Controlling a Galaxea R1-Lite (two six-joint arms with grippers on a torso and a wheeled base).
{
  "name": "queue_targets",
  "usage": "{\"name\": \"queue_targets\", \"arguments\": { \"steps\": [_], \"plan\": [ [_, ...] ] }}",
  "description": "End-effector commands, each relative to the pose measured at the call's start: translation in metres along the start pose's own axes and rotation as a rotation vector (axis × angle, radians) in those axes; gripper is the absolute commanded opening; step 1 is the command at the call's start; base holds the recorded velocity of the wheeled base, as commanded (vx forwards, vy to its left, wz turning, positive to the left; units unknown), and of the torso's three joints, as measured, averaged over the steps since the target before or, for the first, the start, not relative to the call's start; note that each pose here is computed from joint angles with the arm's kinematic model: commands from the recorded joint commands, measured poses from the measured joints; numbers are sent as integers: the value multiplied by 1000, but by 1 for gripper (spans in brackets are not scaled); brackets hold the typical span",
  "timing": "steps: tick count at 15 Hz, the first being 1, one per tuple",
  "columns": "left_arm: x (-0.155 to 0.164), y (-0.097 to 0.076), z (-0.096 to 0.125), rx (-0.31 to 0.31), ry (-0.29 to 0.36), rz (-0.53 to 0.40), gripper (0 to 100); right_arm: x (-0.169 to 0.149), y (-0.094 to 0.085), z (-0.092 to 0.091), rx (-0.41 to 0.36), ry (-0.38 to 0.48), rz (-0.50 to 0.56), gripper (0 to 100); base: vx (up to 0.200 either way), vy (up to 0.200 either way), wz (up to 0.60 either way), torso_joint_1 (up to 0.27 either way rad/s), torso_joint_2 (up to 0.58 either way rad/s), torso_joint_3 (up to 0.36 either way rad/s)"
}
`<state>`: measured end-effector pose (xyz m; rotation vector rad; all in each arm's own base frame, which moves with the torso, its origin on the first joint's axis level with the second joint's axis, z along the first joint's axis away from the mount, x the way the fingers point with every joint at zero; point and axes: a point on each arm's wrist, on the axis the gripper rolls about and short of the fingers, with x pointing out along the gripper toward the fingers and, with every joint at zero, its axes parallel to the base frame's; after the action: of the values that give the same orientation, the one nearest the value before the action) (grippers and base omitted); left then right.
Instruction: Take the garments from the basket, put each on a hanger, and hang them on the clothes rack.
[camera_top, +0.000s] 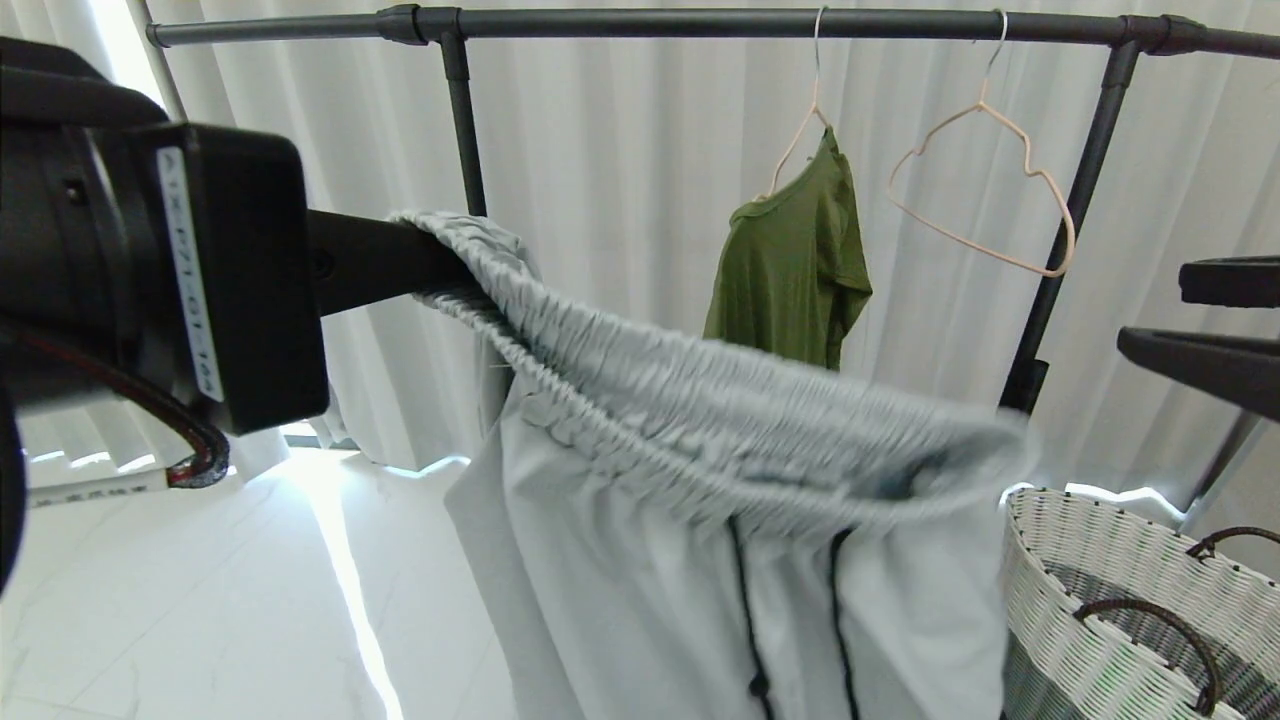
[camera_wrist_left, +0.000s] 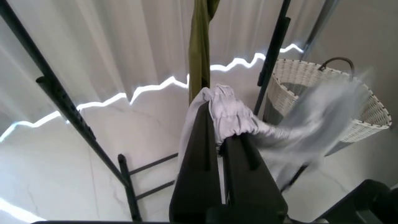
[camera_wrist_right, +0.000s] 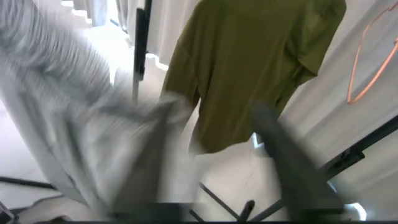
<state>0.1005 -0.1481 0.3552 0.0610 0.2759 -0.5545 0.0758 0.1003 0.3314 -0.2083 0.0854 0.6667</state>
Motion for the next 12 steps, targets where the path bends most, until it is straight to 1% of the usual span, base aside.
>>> {"name": "queue_targets", "arguments": {
  "steps": [1, 3, 6, 7, 8, 9, 10, 11, 12],
  "plan": [
    [0, 1, 0, -2, -1, 8, 0, -7, -1, -10, -7, 10, 11, 100, 0, 0, 0, 0, 0, 0],
    [-3, 5, -1, -7, -5, 19, 0, -17, -3, -19, -20, 9, 17, 100, 0, 0, 0, 0, 0, 0],
    [-7, 11, -12, 4, 17, 38, 0, -26, -10, -24, -9, 11, -38, 100, 0, 0, 0, 0, 0, 0],
    [-13, 15, -19, 17, 24, 39, 0, -27, -22, -30, -2, 75, -158, 100, 0, 0, 0, 0, 0, 0],
    [-19, 18, -23, 45, 22, 43, 0, -28, -30, -34, 5, 128, -247, 100, 0, 0, 0, 0, 0, 0],
    [-25, 23, -27, 82, 19, 62, 0, -30, -37, -38, 14, 180, -327, 100, 0, 0, 0, 0, 0, 0],
    [-29, 29, -31, 119, 21, 108, 0, -32, -44, -42, 12, 234, -397, 100, 0, 0, 0, 0, 0, 0],
    [-34, 38, -35, 158, 24, 162, 0, -38, -48, -47, -31, 281, -458, 100, 0, 0, 0, 0, 0, 0],
    [-39, 43, -37, 174, 20, 185, 0, -42, -50, -49, -65, 294, -483, 100, 0, 0, 0, 0, 0, 0]
  ]
}}
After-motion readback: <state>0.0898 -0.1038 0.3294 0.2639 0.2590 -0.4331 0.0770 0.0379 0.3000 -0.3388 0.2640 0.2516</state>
